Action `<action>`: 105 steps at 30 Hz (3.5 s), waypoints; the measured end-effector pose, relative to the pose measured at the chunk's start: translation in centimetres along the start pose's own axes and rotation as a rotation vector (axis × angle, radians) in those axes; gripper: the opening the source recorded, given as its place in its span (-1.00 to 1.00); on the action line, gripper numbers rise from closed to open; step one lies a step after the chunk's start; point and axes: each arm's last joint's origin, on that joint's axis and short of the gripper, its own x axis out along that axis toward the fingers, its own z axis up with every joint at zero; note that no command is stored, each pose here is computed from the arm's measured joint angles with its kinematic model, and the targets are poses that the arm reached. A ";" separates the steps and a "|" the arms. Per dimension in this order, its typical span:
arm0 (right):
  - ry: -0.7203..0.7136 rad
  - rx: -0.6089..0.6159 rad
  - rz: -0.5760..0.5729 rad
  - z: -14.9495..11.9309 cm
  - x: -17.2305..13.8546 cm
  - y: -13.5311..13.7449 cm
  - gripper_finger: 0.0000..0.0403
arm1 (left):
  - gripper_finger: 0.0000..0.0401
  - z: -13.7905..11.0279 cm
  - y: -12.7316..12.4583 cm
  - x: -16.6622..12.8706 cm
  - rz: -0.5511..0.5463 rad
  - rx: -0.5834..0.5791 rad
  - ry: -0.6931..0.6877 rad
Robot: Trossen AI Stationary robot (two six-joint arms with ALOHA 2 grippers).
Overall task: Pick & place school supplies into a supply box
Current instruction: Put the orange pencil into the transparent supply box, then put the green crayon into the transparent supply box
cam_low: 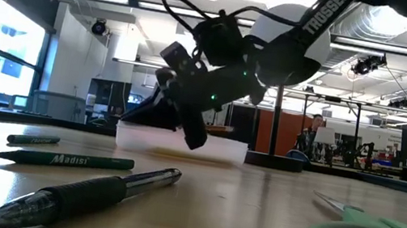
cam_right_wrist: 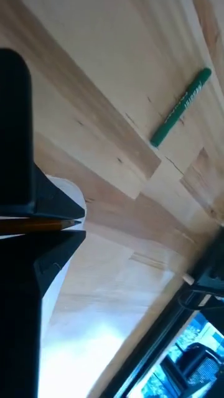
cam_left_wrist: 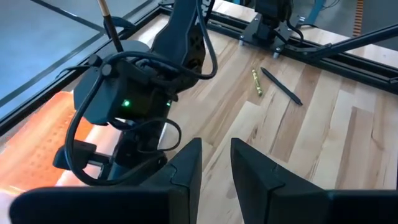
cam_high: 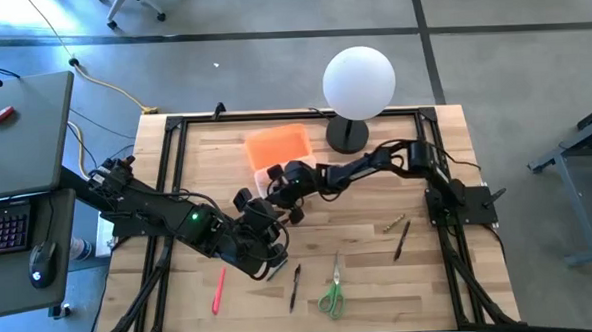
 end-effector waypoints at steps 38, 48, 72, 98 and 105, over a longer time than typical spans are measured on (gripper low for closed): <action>0.457 0.243 0.359 11.4 -13.3 5.8 -0.86 | -0.41 0.2 -0.3 0.0 -0.034 -0.030 -0.002; 0.853 0.249 0.362 12.1 -18.5 10.1 -0.83 | -0.41 0.2 -0.4 0.0 -0.069 -0.041 0.019; 0.374 0.460 0.136 0.8 -25.9 17.8 -0.80 | -0.41 0.2 -0.4 0.0 -0.071 -0.014 0.018; 0.624 0.660 0.273 7.0 -23.6 15.0 -0.87 | -0.41 0.4 -0.4 0.0 -0.026 -0.025 -0.036; 1.145 0.556 0.272 3.3 -23.5 18.5 -0.88 | -0.41 0.4 -0.4 0.0 -0.025 0.022 -0.035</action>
